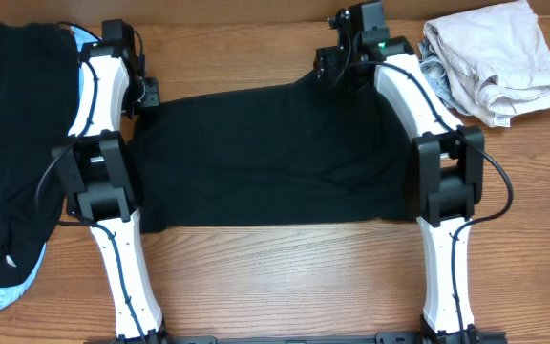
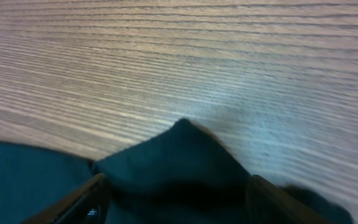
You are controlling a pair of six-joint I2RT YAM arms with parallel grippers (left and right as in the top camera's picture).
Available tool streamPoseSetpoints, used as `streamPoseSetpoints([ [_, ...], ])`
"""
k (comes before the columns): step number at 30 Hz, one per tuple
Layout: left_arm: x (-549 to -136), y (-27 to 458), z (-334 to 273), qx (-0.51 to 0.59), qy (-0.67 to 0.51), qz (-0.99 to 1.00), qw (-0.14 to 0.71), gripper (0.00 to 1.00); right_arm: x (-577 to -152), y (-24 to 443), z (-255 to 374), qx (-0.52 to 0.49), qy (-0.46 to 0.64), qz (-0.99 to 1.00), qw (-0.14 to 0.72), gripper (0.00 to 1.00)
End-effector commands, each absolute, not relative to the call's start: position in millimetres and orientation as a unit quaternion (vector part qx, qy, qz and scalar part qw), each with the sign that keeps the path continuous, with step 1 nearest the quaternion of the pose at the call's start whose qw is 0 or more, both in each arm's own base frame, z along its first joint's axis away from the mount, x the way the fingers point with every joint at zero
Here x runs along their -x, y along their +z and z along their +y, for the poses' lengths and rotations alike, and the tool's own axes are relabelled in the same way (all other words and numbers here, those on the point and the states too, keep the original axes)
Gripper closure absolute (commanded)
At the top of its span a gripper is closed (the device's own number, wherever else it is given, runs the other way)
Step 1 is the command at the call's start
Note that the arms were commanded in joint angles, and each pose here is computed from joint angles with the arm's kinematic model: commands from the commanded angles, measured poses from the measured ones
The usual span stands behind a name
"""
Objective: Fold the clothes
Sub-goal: 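Grasp the shirt's top-left and top-right corners with both grippers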
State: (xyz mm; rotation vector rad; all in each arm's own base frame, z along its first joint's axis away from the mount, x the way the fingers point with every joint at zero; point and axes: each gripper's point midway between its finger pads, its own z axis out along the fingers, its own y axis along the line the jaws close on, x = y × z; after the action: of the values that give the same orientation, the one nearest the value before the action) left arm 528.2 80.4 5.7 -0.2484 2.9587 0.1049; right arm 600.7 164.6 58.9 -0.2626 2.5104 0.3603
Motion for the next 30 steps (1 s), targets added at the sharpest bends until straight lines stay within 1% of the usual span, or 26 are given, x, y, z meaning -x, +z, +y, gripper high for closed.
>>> streamPoseSetpoints([
  [1,-526,6,82,0.094,0.042,0.991,0.081,0.96,-603,39,179,0.112,0.134,0.941,0.291,0.30],
  [4,-526,5,82,0.098,0.041,0.991,0.081,0.96,-610,23,183,0.114,0.127,0.938,0.300,0.32],
  [9,-525,5,82,0.103,0.041,0.991,0.079,0.96,-623,7,179,0.106,0.095,0.936,0.322,0.32],
  [15,-525,5,82,0.107,0.040,0.990,0.078,0.96,-633,9,171,0.096,0.068,0.931,0.344,0.34],
  [19,-525,5,81,0.114,0.039,0.990,0.078,0.96,-630,5,168,0.094,0.063,0.936,0.335,0.44],
  [22,-525,5,78,0.113,0.030,0.990,0.078,0.96,-624,0,164,0.093,0.056,0.941,0.320,0.45],
  [23,-525,5,78,0.113,0.029,0.990,0.078,0.96,-622,-2,163,0.092,0.053,0.943,0.315,0.47],
  [25,-525,5,78,0.113,0.029,0.990,0.078,0.96,-619,-5,161,0.091,0.050,0.946,0.307,0.60],
  [26,-525,5,78,0.113,0.029,0.990,0.078,0.96,-618,-5,161,0.091,0.049,0.947,0.304,0.69],
  [27,-525,5,78,0.113,0.029,0.990,0.078,0.96,-618,-5,160,0.091,0.049,0.947,0.304,0.73],
  [30,-525,5,78,0.113,0.029,0.990,0.078,0.96,-619,0,159,0.089,0.046,0.946,0.308,0.76],
])
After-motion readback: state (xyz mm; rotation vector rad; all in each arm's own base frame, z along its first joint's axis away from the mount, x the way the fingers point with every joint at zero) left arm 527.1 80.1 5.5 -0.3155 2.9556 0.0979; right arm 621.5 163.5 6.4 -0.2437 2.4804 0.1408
